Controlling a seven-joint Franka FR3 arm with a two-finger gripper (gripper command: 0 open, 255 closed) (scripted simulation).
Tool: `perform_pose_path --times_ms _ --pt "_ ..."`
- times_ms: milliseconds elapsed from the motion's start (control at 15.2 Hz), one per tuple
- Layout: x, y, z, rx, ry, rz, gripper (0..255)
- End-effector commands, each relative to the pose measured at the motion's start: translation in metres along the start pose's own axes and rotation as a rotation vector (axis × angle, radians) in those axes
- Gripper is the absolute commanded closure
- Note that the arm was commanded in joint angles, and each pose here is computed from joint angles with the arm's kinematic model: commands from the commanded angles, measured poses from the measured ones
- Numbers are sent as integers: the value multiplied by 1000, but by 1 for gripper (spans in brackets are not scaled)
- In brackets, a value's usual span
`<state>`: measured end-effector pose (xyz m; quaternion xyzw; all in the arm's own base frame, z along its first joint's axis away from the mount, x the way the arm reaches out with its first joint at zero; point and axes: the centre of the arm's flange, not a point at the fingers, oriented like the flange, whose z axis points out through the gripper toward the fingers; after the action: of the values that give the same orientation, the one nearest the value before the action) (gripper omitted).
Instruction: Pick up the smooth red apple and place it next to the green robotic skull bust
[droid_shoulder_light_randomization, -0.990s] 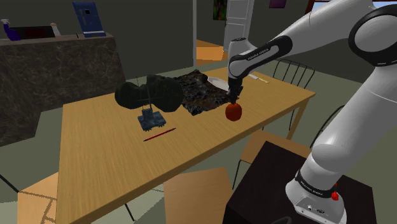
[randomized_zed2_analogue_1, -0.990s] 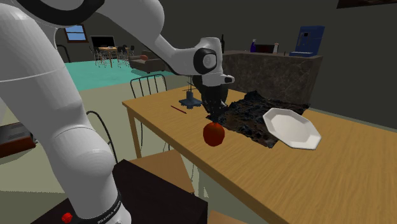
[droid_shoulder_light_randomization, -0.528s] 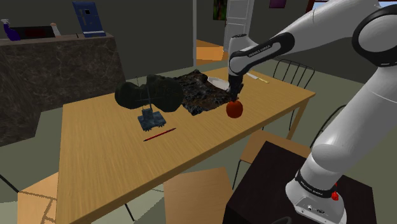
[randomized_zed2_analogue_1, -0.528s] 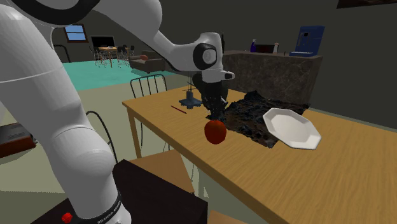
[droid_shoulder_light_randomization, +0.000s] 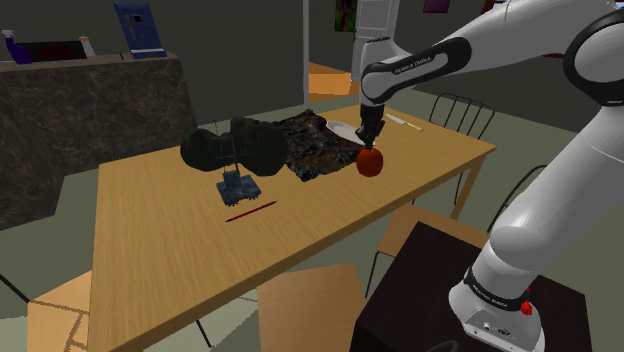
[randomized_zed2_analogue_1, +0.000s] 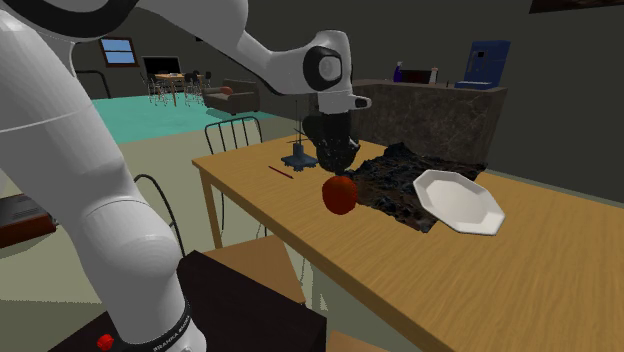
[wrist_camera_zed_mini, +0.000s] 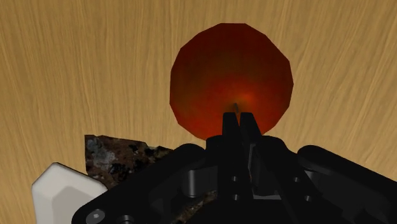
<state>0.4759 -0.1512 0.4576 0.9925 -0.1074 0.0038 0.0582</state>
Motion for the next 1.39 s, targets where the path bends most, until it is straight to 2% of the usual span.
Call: perform_pose_path --times_ms 0,1320 --pt "-1 1 -12 0 0 0 255" --pt "1 13 -117 0 0 0 255"
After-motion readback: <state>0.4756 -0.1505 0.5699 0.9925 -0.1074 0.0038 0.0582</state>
